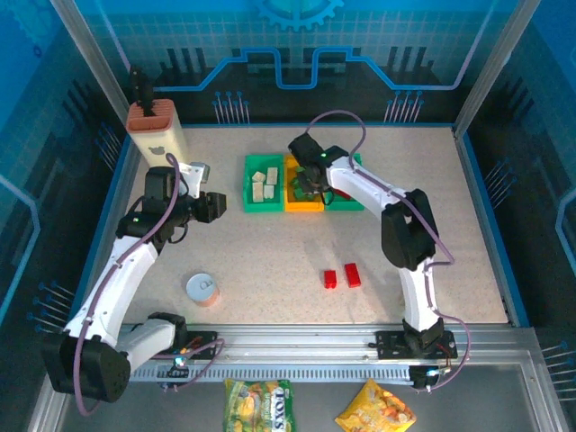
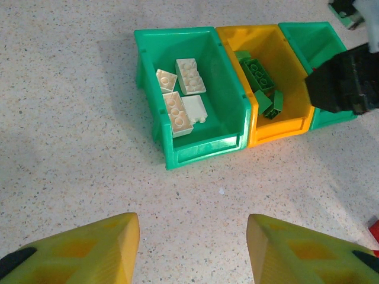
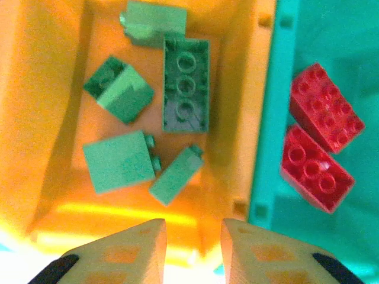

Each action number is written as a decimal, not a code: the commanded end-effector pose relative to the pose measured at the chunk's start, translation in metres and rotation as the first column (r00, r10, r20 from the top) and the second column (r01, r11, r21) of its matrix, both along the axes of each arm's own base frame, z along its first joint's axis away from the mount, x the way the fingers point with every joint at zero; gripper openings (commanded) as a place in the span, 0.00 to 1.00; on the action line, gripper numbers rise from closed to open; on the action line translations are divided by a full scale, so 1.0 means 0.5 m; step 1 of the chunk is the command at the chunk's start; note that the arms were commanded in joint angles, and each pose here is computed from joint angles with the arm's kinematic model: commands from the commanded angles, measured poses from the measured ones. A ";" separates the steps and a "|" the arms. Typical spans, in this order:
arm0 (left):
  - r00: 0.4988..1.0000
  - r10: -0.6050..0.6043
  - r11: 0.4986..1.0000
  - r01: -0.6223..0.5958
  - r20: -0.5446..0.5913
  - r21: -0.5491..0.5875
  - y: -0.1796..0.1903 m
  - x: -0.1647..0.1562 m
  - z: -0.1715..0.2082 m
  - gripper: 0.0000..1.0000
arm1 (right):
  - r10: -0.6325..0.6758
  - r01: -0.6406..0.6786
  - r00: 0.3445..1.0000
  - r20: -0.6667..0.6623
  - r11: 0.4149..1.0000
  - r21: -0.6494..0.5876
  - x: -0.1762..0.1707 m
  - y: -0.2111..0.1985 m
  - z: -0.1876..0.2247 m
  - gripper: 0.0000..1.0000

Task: Sort the legos into containers by color
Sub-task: Place the lego in the container, then pick up the lego from the bottom-center of the table, then place the lego in the container, then pick up the lego from the bottom-center of the table.

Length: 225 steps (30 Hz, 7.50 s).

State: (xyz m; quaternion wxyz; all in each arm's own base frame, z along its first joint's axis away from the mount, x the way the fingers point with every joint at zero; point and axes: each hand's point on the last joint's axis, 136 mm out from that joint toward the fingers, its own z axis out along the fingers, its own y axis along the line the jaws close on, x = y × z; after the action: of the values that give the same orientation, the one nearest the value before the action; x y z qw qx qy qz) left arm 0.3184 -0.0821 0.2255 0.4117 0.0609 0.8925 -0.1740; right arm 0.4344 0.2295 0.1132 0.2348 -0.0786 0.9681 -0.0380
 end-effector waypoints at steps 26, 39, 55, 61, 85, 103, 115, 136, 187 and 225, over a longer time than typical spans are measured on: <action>0.999 -0.030 1.000 0.030 0.032 -0.001 -0.010 -0.003 0.016 0.52 | -0.051 0.094 0.948 -0.316 0.988 0.123 -0.391 -0.070 -0.075 0.27; 0.998 -0.031 1.000 0.031 0.047 -0.005 -0.011 -0.008 0.025 0.52 | -0.113 0.149 0.908 -0.404 0.987 0.058 -0.469 -0.054 -0.120 0.50; 0.998 -0.032 0.999 0.032 0.056 -0.007 -0.010 -0.010 0.030 0.52 | -0.150 0.169 0.857 -0.492 0.986 -0.005 -0.522 -0.040 -0.198 0.53; 0.998 -0.034 0.999 0.035 0.054 -0.008 -0.012 -0.011 0.029 0.52 | -0.178 0.181 0.850 -0.495 0.983 -0.042 -0.521 -0.044 -0.216 0.49; 0.998 -0.033 0.999 0.033 0.049 -0.004 -0.011 -0.008 0.025 0.52 | -0.177 0.172 0.862 -0.475 0.984 -0.054 -0.510 -0.045 -0.199 0.35; 0.999 -0.028 1.000 0.028 0.038 0.006 -0.008 -0.005 0.018 0.52 | -0.092 0.108 0.900 -0.426 0.994 0.013 -0.384 -0.049 -0.119 0.35; 0.999 -0.026 1.000 0.025 0.038 0.008 -0.006 -0.005 0.018 0.52 | -0.096 0.134 0.929 -0.356 0.987 0.085 -0.194 -0.117 -0.049 0.35; 0.999 -0.025 1.000 0.025 0.034 0.008 -0.007 -0.003 0.015 0.52 | -0.060 0.108 0.954 -0.293 0.982 0.152 0.066 -0.160 -0.044 0.36; 1.000 -0.022 1.000 0.022 0.018 0.012 -0.005 -0.001 0.003 0.52 | -0.058 0.135 0.982 -0.180 0.882 0.452 0.141 -0.129 0.026 0.41; 0.999 -0.037 0.999 0.037 0.022 -0.005 -0.013 -0.003 0.011 0.52 | -0.065 0.092 0.910 -0.409 0.995 0.048 -0.321 -0.169 -0.076 0.43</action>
State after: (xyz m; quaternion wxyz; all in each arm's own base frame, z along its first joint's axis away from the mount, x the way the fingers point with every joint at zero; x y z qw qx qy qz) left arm 0.3187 -0.0822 0.2247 0.4104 0.0608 0.8930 -0.1741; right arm 0.2947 0.1463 0.0762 0.0419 -0.0458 0.9980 0.0154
